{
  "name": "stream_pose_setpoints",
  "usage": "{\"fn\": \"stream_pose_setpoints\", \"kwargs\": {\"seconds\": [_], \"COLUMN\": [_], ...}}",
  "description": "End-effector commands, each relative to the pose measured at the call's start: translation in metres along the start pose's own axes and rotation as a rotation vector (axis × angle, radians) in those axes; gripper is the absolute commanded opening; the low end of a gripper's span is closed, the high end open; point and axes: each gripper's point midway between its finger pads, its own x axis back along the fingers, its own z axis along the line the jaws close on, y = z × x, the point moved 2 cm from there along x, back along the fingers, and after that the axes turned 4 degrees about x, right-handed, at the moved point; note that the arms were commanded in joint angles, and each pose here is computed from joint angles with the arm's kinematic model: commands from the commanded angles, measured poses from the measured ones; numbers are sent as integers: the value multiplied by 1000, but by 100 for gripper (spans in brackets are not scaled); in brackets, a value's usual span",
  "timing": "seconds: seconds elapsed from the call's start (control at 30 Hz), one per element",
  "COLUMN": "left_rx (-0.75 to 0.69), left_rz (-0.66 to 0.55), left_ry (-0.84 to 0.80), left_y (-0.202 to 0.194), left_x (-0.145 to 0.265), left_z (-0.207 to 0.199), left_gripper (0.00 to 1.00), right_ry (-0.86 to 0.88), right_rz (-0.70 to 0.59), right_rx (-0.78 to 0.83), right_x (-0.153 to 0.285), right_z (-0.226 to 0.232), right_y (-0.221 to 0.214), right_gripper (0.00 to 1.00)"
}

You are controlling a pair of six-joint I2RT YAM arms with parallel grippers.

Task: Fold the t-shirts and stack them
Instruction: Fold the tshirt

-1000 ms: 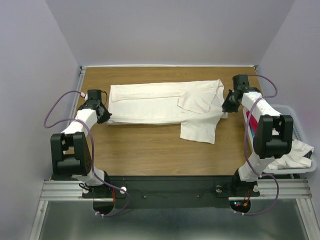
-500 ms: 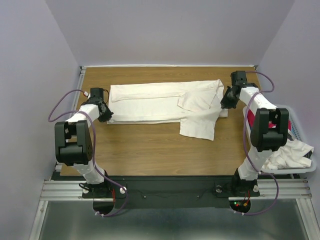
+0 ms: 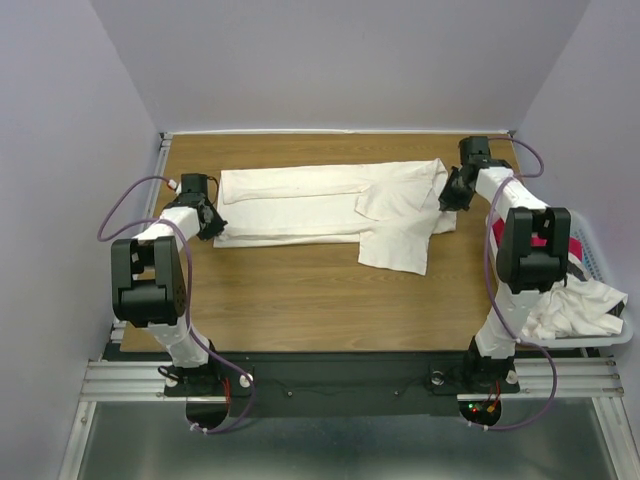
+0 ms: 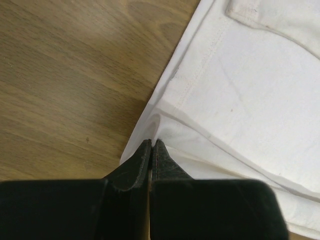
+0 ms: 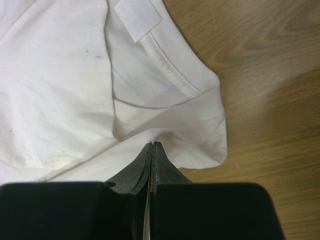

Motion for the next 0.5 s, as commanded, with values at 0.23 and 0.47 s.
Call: {"fn": "stream_pose_setpoints", "kwargs": {"seconds": [0.23, 0.47], "left_rx": [11, 20], "left_rz": [-66, -71], "left_ry": [-2, -35], "left_y": [19, 23], "left_x": [-12, -5], "left_z": [-4, -11], "left_gripper": [0, 18], "right_ry": [0, 9], "right_rz": [-19, -56], "right_rx": [5, 18], "right_x": [-13, -1], "right_z": [5, 6], "right_y": [14, 23], "right_gripper": [3, 20]}}
